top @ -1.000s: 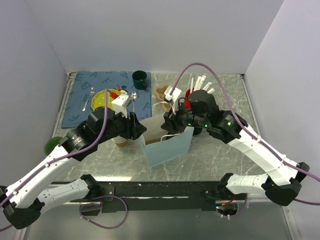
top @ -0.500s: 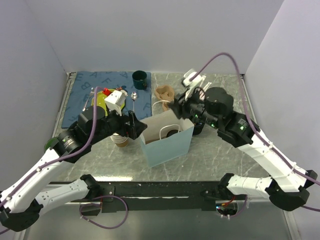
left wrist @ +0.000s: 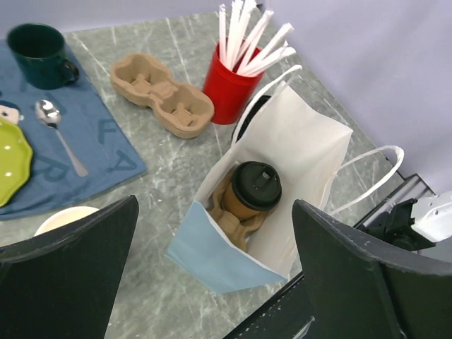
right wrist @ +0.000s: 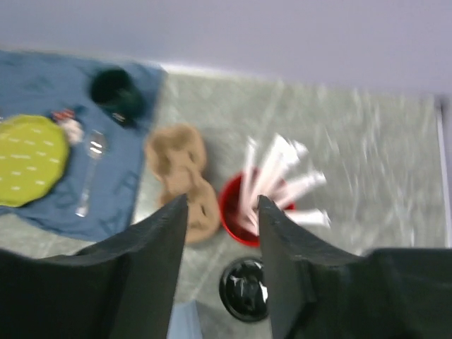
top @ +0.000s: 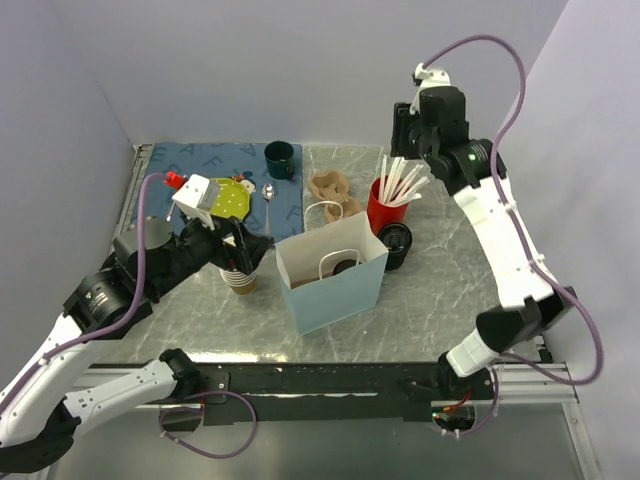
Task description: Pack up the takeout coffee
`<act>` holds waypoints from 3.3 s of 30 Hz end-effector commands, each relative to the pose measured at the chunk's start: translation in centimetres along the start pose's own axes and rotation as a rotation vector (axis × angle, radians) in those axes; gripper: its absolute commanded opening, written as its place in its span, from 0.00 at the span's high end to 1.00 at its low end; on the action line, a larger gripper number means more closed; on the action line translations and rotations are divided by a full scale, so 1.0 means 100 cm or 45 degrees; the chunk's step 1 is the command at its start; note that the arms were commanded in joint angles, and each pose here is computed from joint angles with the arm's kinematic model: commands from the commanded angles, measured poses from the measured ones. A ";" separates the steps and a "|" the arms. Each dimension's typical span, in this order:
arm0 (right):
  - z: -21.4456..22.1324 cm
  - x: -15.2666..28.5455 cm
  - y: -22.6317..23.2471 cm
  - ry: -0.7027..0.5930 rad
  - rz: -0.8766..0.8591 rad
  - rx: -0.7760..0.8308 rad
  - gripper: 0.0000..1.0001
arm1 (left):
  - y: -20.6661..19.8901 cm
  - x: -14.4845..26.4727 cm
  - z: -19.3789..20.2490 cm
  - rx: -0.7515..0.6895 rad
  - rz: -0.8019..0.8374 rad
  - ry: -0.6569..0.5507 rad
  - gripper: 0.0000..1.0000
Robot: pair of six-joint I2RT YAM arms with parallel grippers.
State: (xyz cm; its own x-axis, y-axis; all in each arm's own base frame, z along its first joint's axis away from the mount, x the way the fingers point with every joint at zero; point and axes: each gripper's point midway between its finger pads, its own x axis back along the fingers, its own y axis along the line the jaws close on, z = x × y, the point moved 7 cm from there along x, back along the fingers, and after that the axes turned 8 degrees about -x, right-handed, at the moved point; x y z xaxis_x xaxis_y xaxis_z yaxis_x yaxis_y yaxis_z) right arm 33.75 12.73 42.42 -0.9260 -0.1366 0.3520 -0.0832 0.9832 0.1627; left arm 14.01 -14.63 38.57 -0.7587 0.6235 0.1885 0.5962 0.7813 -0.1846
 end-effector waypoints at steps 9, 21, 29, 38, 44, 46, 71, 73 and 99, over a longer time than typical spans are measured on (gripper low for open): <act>0.033 -0.092 -0.013 0.266 -0.163 -0.088 0.50 | 0.004 0.013 -0.009 0.060 -0.074 0.000 0.03; 0.061 -0.151 -0.034 0.371 0.066 0.007 0.52 | 0.002 0.012 -0.013 0.104 -0.087 0.021 0.03; 0.076 -0.163 -0.039 0.393 0.086 0.028 0.52 | 0.000 0.007 -0.015 0.113 -0.079 0.029 0.03; 0.094 -0.183 -0.043 0.447 0.118 0.034 0.54 | -0.002 0.002 -0.016 0.097 -0.064 0.039 0.03; 0.094 -0.192 -0.042 0.446 0.105 0.042 0.59 | -0.001 0.004 -0.016 0.087 -0.071 0.038 0.03; 0.094 -0.193 -0.044 0.453 0.117 0.041 0.66 | -0.001 0.004 -0.017 0.087 -0.072 0.036 0.03; -0.042 -0.050 -0.011 -0.077 -0.224 -0.013 0.97 | 0.001 0.008 -0.015 0.057 -0.051 -0.034 0.03; -0.051 -0.034 -0.004 -0.136 -0.297 -0.016 0.97 | 0.001 0.008 -0.015 0.050 -0.048 -0.033 0.03; -0.028 0.174 0.105 -0.388 -1.012 0.455 0.93 | 0.008 0.024 -0.011 0.052 -0.091 -0.061 0.03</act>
State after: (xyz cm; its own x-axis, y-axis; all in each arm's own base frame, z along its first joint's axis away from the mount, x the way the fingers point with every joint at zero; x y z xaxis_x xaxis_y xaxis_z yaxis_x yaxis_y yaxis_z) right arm 18.75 20.03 53.30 -0.5979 -0.8012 -0.0245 -0.8000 0.5984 -0.0431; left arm 12.92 -12.96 39.47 -0.7946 0.5786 0.1841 0.5381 0.8115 -0.2278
